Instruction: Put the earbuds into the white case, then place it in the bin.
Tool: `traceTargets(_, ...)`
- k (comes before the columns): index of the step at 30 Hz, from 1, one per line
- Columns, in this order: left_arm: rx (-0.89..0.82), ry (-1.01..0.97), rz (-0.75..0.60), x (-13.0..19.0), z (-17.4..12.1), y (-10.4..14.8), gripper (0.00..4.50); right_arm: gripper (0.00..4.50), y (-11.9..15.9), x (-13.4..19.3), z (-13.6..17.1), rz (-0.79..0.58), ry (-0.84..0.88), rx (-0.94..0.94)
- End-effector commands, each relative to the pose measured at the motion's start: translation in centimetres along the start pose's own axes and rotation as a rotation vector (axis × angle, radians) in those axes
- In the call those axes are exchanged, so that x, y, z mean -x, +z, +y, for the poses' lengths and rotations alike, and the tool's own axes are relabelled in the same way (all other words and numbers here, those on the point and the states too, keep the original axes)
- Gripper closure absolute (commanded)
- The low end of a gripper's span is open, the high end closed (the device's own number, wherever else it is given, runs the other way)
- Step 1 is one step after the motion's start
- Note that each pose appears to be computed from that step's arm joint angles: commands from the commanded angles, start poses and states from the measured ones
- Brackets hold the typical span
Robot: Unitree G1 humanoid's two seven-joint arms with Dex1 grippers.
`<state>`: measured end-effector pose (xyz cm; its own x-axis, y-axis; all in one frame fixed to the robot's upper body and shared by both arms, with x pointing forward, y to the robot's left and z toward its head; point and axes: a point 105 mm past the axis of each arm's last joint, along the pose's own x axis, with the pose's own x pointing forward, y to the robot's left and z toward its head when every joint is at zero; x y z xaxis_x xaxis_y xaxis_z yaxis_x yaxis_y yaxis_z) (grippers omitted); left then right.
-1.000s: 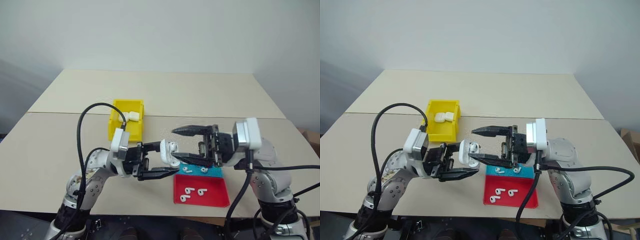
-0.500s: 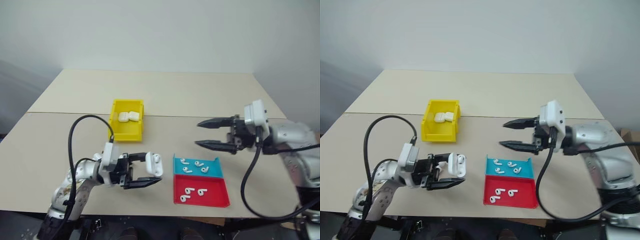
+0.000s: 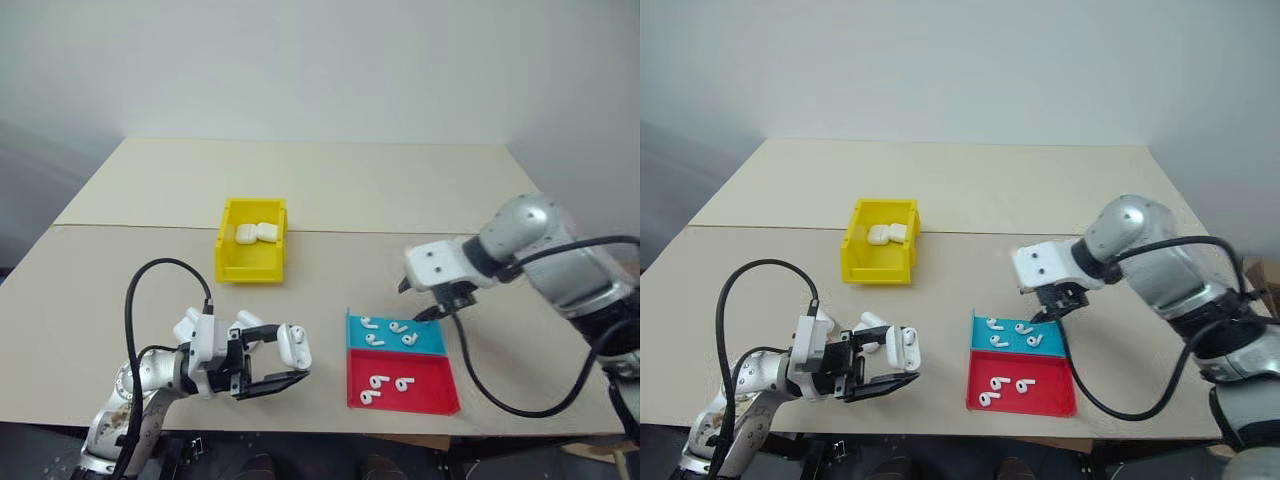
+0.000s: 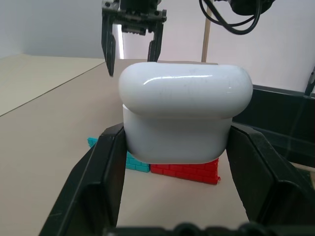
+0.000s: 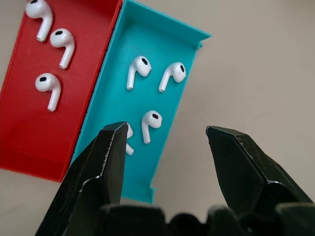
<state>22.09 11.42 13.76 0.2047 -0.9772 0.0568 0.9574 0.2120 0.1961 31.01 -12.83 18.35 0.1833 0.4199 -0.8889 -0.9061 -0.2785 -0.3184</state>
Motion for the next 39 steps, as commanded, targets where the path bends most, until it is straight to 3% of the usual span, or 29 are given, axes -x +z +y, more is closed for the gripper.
traceTargets(1, -0.034, -0.006, -0.024, -0.3, -0.5, 0.8, 1.73, 1.47, -0.5, -0.3, -0.2, 0.103, 0.002, 0.002)
traceTargets(10, -0.039, 0.009, -0.035, -0.8, -0.3, 0.9, 1.73, 1.47, -1.7, -3.1, -0.4, 0.197, -0.018, -0.026)
traceTargets(30, -0.049, 0.001, -0.027, -0.9, -0.1, 0.9, 1.73, 1.47, -1.5, -5.3, -0.2, 0.186, -0.001, -0.043)
traceTargets(34, -0.048, 0.006, -0.027, -0.9, -0.1, 1.0, 1.73, 2.37, -1.6, -5.5, -0.4, 0.19, -0.013, -0.04)
traceTargets(39, -0.048, 0.01, -0.026, -0.9, 0.0, 1.0, 1.73, 2.37, -1.8, -5.5, -0.4, 0.201, -0.013, -0.025)
